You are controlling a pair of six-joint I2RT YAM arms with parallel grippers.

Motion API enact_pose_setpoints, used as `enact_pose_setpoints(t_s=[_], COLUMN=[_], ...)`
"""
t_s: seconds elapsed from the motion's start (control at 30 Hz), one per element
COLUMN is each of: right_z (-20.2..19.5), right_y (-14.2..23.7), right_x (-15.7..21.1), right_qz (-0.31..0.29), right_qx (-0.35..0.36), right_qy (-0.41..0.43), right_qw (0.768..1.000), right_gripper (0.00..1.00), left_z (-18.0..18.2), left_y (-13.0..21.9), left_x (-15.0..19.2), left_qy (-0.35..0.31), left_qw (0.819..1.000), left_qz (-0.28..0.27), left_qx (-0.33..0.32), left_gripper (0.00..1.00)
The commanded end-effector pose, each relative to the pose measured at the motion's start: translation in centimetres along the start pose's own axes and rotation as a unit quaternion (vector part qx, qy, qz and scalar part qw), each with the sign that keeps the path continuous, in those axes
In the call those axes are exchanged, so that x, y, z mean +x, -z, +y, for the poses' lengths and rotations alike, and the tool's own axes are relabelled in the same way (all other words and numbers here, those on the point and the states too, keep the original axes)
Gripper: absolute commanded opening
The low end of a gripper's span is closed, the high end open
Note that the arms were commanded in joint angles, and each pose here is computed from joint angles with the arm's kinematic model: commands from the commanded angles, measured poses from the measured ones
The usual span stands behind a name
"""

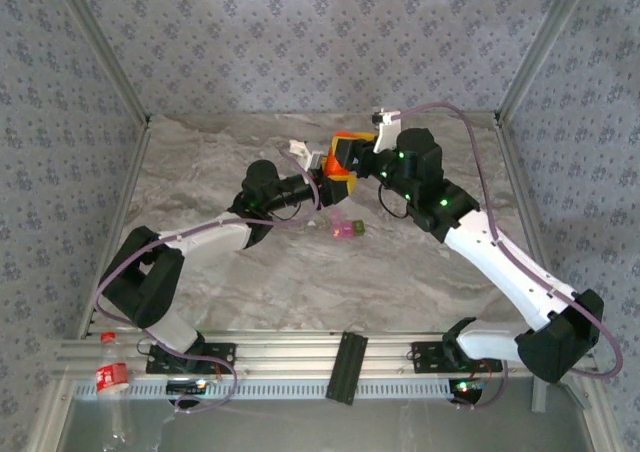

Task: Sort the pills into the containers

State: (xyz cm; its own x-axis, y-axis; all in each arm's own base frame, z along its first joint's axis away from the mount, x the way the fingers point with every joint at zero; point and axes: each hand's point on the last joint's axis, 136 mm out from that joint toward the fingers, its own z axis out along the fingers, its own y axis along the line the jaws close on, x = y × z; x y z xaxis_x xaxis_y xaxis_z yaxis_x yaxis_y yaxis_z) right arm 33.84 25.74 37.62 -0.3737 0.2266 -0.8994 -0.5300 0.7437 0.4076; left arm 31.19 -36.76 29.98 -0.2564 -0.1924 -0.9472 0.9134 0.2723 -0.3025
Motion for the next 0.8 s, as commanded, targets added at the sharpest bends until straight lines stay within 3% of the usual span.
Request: enact_pose_setpoints(t_s=[0.0, 0.3, 0.53, 0.77], right_z=[2.6, 2.8, 3.5, 2.0], right_y=[0.0, 1.1, 3.5, 6.8], right_x=[3.7, 1.2, -1.5, -3.7], right_qz=[0.075, 0.051, 0.026, 0.006], right_qx=[-0.046, -0.044, -0.066, -0.062], right_qy=[-0.015, -0.007, 0.003, 0.0], right_qw=[0.996, 0.998, 0.998, 0.998], right_gripper=[0.47, 0.66, 0.92, 0.96], left_z=[-0.9, -0.7, -0.5, -1.2], left_y=[0.6, 0.6, 0.5, 0.4], left_x=[-4.5, -4.2, -4.0, -3.7], left_qy=[-0.034, -0.029, -0.028, -0.029], left_qw=[0.997, 0.998, 0.998, 0.999], left_qz=[-0.062, -0.057, -0.054, -0.044], left_qx=[-0.012, -0.017, -0.018, 0.0], left_gripper=[0.0, 0.0, 0.0, 0.0])
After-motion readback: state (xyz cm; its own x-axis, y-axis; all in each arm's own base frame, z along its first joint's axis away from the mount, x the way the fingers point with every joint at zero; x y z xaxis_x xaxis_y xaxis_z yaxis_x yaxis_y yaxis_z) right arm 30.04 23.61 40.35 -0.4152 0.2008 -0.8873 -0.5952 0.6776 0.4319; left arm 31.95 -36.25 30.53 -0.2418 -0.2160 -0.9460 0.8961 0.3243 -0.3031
